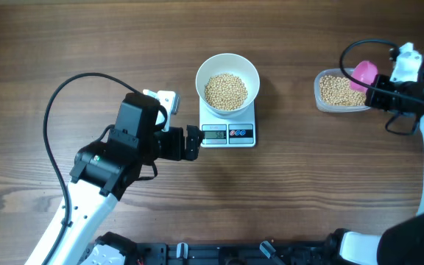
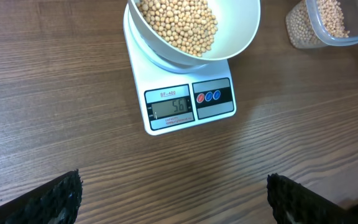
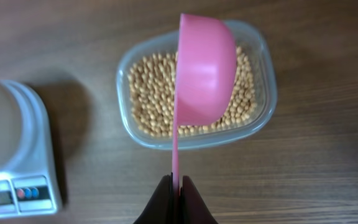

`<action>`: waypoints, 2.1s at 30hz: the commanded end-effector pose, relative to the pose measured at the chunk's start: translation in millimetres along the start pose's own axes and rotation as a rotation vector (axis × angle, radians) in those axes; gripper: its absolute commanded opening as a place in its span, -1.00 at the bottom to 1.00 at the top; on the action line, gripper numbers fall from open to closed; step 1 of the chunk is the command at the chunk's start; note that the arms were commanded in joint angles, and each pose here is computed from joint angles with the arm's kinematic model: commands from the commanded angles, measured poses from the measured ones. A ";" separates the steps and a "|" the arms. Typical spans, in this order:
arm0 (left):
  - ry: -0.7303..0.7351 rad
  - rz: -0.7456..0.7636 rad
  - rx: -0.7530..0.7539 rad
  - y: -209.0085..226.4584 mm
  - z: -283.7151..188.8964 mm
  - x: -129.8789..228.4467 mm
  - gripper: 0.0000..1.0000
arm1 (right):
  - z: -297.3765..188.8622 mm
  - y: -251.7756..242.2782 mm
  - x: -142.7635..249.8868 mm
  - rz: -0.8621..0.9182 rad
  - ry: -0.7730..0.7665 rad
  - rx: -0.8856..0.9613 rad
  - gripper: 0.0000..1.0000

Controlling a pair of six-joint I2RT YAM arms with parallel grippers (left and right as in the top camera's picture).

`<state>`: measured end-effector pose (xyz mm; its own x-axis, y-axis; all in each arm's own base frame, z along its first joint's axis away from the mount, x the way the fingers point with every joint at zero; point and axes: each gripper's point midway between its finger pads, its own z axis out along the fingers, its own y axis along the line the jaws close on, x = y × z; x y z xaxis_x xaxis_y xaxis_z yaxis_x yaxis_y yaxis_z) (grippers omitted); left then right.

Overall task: Scoop item into bowl and weigh 150g on scale
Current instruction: 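Move the empty scoop back right to the soybean tub, then scoop more soybeans from the tub with the right gripper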

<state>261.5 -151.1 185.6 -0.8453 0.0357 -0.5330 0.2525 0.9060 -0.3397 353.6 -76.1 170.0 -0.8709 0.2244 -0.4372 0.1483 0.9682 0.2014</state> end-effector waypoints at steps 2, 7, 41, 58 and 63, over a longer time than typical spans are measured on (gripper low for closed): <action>-0.003 0.014 0.016 -4.1 -1.4 -0.7 1.00 | 20.7 -19.4 8.0 -0.072 0.079 0.083 -0.91; -0.003 0.014 0.016 -4.1 -1.4 -0.7 1.00 | 22.8 -31.0 7.9 -0.100 0.090 0.145 -0.91; -0.003 0.014 0.016 -4.1 -1.4 -0.7 1.00 | 57.9 -24.9 25.2 -0.218 0.150 0.247 -0.91; -0.003 0.014 0.016 -4.1 -1.4 -0.7 1.00 | 84.7 -7.5 53.2 -0.153 0.176 0.112 -0.91; -0.003 0.014 0.016 -4.1 -1.4 -0.7 1.00 | 85.4 -0.3 53.5 -0.143 0.174 0.070 -0.91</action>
<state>261.5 -151.1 185.6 -0.8453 0.0357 -0.5330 0.2525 0.9060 -0.3397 349.7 -68.6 82.9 -0.9440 0.0517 -0.3258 0.0515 0.9986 0.0091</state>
